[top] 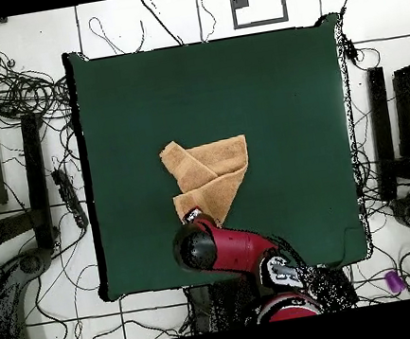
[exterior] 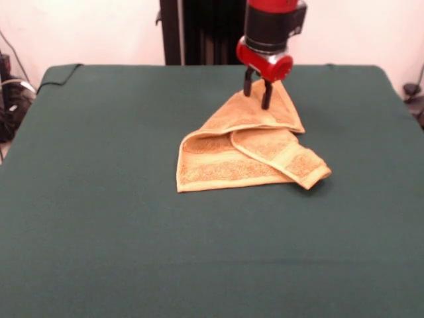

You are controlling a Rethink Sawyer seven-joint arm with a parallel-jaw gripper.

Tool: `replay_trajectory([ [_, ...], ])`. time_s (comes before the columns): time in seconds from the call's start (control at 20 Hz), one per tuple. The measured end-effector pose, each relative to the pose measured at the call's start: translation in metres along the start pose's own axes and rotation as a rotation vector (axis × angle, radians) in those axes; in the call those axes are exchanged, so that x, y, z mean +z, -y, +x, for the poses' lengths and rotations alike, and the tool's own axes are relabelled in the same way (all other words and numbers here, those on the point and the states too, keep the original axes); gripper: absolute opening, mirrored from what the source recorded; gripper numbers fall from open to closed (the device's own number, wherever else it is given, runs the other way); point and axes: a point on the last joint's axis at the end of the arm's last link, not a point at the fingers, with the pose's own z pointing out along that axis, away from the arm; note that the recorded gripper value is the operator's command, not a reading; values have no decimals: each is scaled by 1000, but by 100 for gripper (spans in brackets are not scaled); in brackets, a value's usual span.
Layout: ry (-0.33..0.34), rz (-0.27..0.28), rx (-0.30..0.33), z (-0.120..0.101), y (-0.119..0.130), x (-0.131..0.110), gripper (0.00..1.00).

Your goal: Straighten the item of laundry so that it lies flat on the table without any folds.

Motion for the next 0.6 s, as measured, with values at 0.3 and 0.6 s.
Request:
replay_trajectory([
  [0.3, 11, 0, 1, -2, 2, 8, 100],
  [0.6, 18, 3, 3, -4, 4, 8, 0],
])
